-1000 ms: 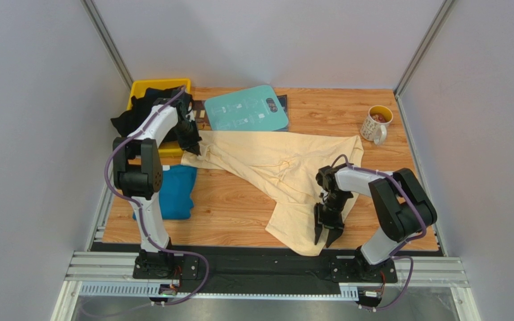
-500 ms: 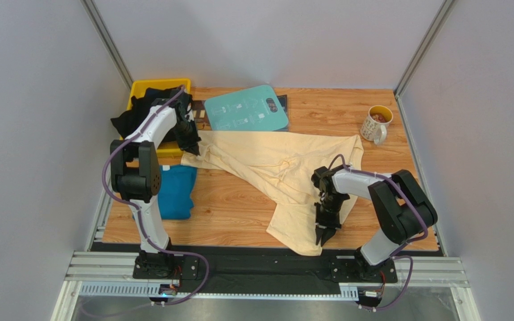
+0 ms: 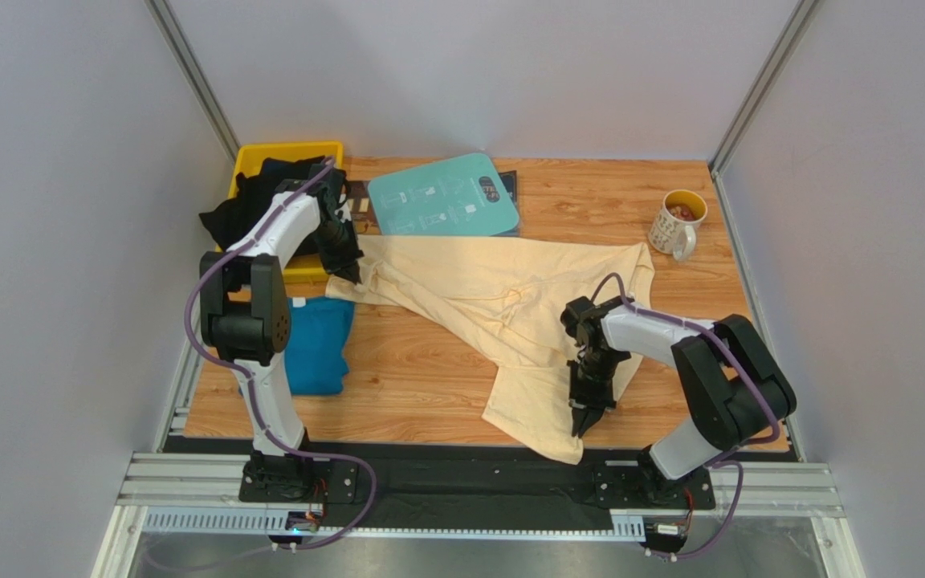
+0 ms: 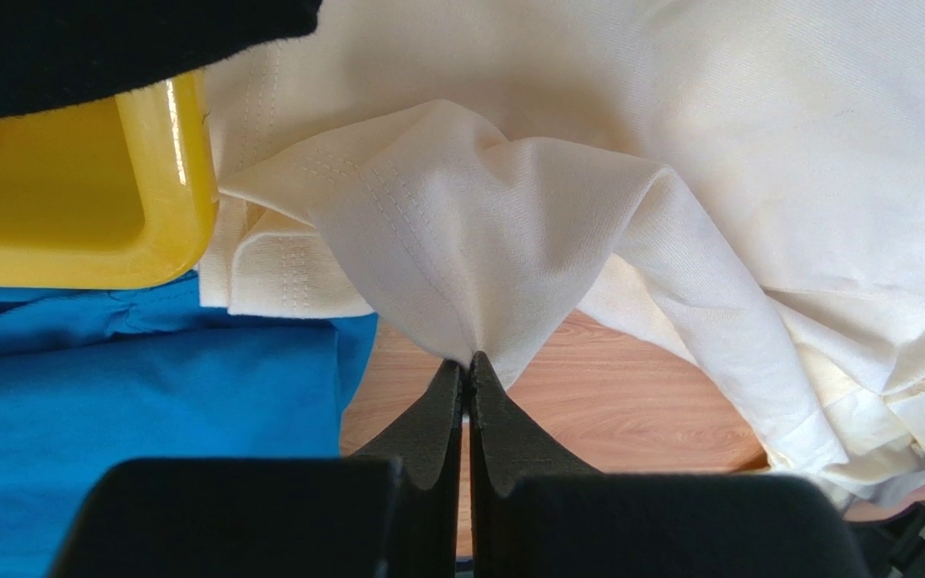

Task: Fold and stack the t-shirts
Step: Grap the side of the flattened tshirt closest away from the robot with both arms, then fold the other side of the tshirt into a rectangle

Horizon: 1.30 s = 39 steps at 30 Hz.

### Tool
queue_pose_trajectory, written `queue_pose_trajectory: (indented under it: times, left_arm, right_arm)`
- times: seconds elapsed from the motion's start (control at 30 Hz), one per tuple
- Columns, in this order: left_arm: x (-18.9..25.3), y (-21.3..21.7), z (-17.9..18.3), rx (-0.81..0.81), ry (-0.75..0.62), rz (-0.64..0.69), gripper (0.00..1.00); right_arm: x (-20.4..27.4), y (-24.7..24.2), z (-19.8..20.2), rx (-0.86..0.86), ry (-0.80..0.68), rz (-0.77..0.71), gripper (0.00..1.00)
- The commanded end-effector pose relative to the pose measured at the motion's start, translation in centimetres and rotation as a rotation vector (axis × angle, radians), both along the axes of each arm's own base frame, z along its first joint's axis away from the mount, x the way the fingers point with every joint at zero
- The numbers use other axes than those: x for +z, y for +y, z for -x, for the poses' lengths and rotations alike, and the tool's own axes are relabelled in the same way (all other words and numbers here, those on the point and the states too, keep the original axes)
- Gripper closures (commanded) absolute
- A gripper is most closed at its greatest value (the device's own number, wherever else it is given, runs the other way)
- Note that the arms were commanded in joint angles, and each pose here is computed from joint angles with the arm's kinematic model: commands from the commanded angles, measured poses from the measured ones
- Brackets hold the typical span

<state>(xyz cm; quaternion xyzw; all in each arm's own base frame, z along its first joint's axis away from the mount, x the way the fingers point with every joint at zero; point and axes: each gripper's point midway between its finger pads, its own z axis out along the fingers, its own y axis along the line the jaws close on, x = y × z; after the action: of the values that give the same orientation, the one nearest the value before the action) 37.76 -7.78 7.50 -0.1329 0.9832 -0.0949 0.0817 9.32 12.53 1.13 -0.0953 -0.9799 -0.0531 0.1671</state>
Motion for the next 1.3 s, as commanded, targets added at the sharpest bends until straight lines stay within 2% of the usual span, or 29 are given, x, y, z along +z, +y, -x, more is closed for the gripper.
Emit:
queue_pose_trajectory:
  times: [0.0, 0.27, 0.43, 0.93, 1.07, 1.17, 1.27]
  left_arm:
    - [2.3, 0.1, -0.4, -0.007, -0.071, -0.013, 1.0]
    - [2.9, 0.6, -0.2, -0.013, -0.089, -0.04, 1.0]
    - [3.5, 0.9, -0.1, -0.012, -0.111, -0.055, 1.0]
    - [6.6, 1.5, 2.1, -0.051, -0.194, -0.068, 1.0]
    - [8.4, 0.8, 2.8, -0.057, -0.244, -0.021, 1.0]
    - [9.6, 0.7, 3.9, -0.06, -0.277, -0.01, 1.0]
    - [10.0, 1.7, 5.7, -0.047, -0.274, -0.054, 1.0]
  right_arm:
    - [0.8, 0.1, -4.0, 0.037, -0.182, 0.017, 1.0]
    - [5.3, -0.8, -8.1, 0.039, -0.291, -0.01, 1.0]
    - [6.3, -2.1, -10.1, 0.009, -0.342, 0.014, 1.0]
    - [10.4, -4.3, -17.2, -0.207, -0.533, -0.041, 1.0]
    - [12.9, -4.5, -19.2, -0.259, -0.594, -0.083, 1.0]
    - [13.9, -4.6, -19.1, -0.272, -0.605, -0.082, 1.0]
    - [14.3, -4.9, -18.5, -0.271, -0.614, -0.071, 1.0]
